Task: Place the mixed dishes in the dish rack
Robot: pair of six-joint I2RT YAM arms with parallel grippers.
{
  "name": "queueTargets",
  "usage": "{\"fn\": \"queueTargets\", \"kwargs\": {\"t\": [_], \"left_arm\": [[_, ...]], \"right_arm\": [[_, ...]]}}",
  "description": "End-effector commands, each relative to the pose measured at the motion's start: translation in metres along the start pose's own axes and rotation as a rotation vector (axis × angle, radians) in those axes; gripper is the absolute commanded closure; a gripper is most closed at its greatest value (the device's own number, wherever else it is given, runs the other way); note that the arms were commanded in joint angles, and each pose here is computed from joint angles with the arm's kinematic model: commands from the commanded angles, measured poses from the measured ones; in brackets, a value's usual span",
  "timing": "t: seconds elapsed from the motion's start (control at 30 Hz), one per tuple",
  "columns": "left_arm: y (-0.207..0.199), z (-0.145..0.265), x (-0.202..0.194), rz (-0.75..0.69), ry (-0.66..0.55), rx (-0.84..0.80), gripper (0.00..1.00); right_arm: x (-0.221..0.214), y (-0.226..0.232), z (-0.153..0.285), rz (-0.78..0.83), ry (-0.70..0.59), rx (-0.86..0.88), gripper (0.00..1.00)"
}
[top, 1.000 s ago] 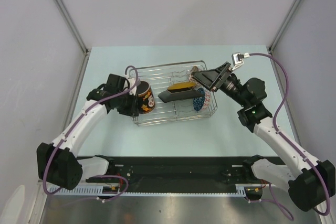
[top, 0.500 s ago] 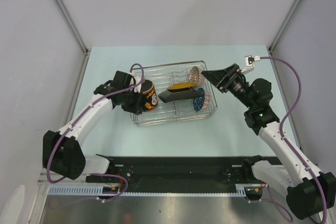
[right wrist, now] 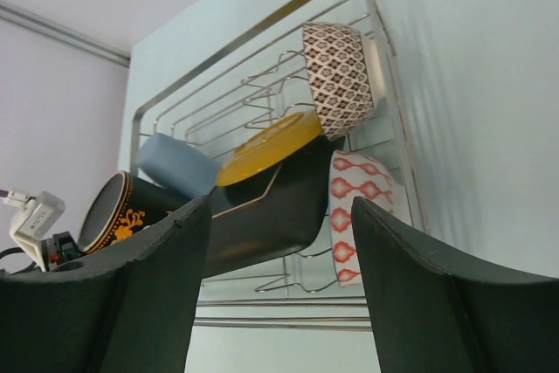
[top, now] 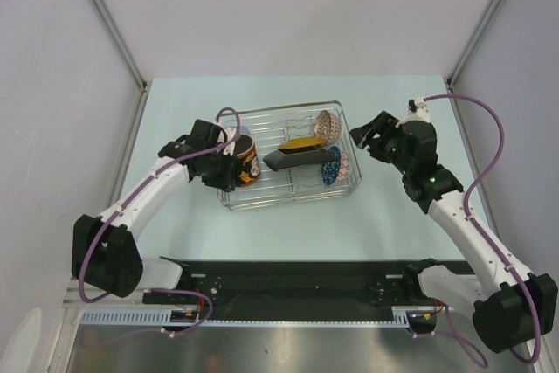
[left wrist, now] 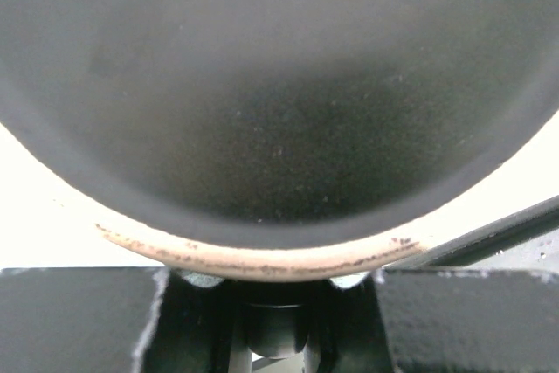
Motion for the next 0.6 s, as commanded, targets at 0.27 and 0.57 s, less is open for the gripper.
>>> {"fn": "queueTargets", "kwargs": {"t": [0.27, 0.57], "left_arm": [[-0.010, -0.018, 0.041, -0.020, -0.134, -0.008, 1.00], [-0.004, -0.030, 0.035, -0.046, -0.145, 0.036, 1.00]], "right_arm": [[-0.014, -0.014, -0.025, 0.110, 0.077, -0.155, 0.30], [-0.015, -0.015, -0.022, 0.094, 0.098, -0.151, 0.30]]}}
Point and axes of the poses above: each gripper's point midway between its finger pads, its own z axis back along the fingers, its own y axis along the line the jaws close on, x = y × z, the point moved 8 cm from there along z, back along the fingers, and after that the axes turned 7 degrees about z, right-handed, at the moved point
